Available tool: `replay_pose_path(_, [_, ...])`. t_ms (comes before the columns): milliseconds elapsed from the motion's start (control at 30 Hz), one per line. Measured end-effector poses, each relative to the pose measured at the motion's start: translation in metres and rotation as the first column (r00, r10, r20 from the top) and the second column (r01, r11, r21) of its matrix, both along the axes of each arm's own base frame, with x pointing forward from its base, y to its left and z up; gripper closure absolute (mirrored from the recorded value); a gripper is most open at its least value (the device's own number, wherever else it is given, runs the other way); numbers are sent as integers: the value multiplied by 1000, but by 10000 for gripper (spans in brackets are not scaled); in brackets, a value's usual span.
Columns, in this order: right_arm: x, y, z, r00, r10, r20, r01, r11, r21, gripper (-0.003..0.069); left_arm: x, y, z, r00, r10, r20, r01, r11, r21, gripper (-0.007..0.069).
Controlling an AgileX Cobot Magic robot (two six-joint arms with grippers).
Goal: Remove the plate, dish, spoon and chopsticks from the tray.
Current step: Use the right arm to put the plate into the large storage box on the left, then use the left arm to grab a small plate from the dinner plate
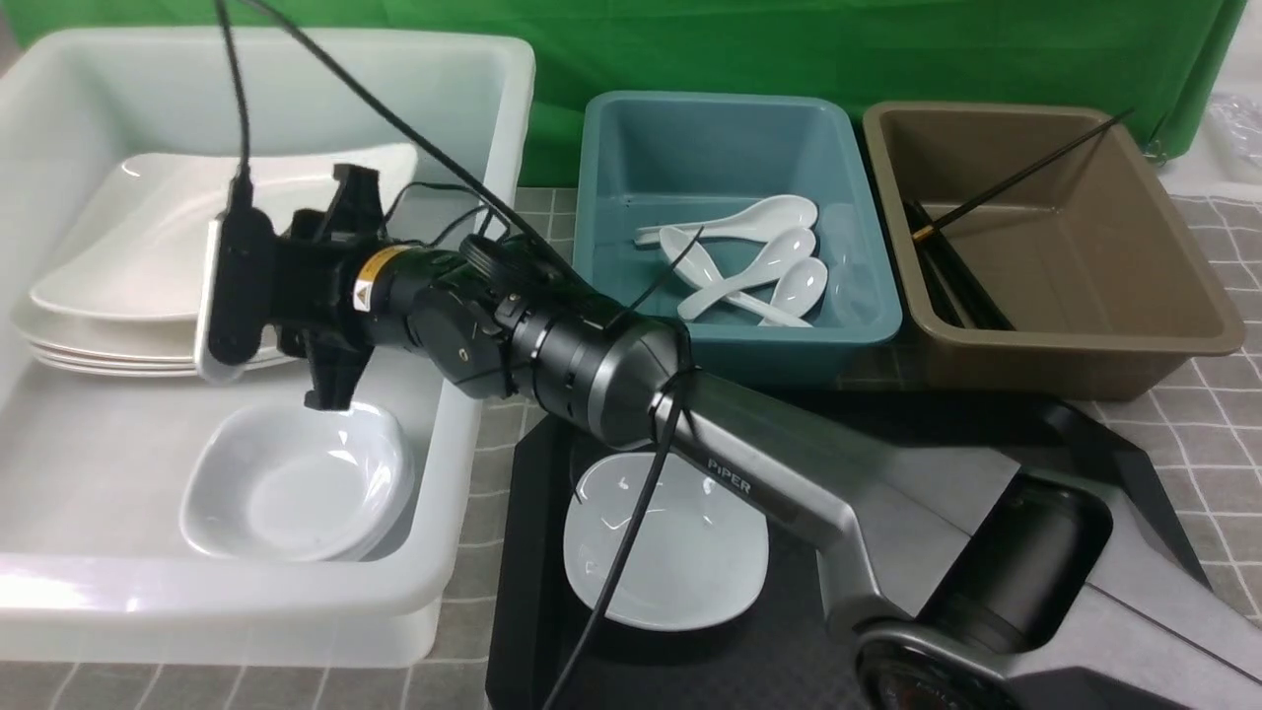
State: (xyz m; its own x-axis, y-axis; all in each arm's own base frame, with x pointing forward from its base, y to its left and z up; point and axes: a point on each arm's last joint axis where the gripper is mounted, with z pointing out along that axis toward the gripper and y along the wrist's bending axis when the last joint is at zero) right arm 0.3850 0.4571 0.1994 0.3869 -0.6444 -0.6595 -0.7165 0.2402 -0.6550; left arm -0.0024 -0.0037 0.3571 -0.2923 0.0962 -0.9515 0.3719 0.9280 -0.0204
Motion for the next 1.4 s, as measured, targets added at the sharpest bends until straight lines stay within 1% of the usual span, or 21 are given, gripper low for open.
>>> replay_pose_path(133, [2,-4,4,993,-49,-105,55,997,54,183,0,0,0,1000,0,4,0,1000,-2,622])
replay_pose_path(200, [-2,-9,16,980,-69,-185,78,996,42,209,0,0,0,1000,0,5,0,1000,-2,622])
replay_pose_path(267, [-5,-12,26,973,-76,-219,85,996,32,230,0,0,0,1000,0,5,0,1000,-2,622])
replay_pose_path(300, [-13,-19,48,956,-91,-278,98,995,11,279,0,0,1,1000,0,6,0,1000,-3,622])
replay_pose_path(333, [-13,-20,47,953,-95,-289,100,995,4,286,0,0,1,1000,-1,7,1,1000,-2,622])
replay_pose_path(367, [-23,-29,74,933,-113,-342,117,993,-7,347,0,0,1,1000,-3,10,3,1000,4,622])
replay_pose_path(433, [-30,-38,97,921,-125,-368,130,991,-11,396,0,0,1,1000,-4,12,4,1000,9,622])
replay_pose_path(500, [-54,-66,151,876,-172,-451,169,985,-47,482,3,-1,1,1000,-11,7,10,999,31,622])
replay_pose_path(567, [-68,-82,175,847,-200,-493,189,979,-73,531,9,-3,1,1000,-16,-14,17,999,48,622])
replay_pose_path(667, [-89,-112,214,820,-239,-520,212,971,-111,577,25,-10,0,996,-43,-74,50,994,94,622])
replay_pose_path(733, [-95,-123,223,808,-267,-525,227,964,-141,586,34,-16,-2,991,-69,-111,82,990,116,622])
replay_pose_path(767, [-102,-136,233,795,-310,-521,264,951,-162,589,45,-22,-3,983,-103,-154,124,983,136,622])
replay_pose_path(833, [-109,-152,247,783,-361,-506,331,931,-153,589,66,-32,-8,962,-127,-240,171,971,169,622])
replay_pose_path(900, [-114,-161,251,776,-385,-499,357,921,-155,590,75,-36,-10,951,-133,-279,188,965,181,622])
replay_pose_path(967, [-132,-193,263,747,-468,-472,440,881,-177,590,99,-50,-16,911,-162,-380,251,947,199,622])
replay_pose_path(1067, [-167,-242,269,694,-547,-469,525,829,-192,589,119,-68,-19,870,-217,-443,334,919,207,622])
replay_pose_path(1100, [-170,-246,269,690,-551,-469,529,826,-192,589,122,-70,-19,866,-219,-449,340,917,209,622])
replay_pose_path(1133, [-192,-274,265,659,-579,-480,561,804,-198,589,132,-80,-21,850,-245,-466,379,899,218,622])
replay_pose_path(1167, [-206,-290,259,642,-591,-489,573,793,-205,589,139,-89,-23,838,-263,-478,406,885,225,622])
replay_pose_path(1267, [-235,-323,237,590,-618,-520,607,764,-219,589,154,-115,-32,795,-311,-521,486,841,239,622])
replay_pose_path(1400, [-276,-369,198,507,-636,-582,666,717,-203,589,177,-175,-63,726,-357,-588,593,757,273,622])
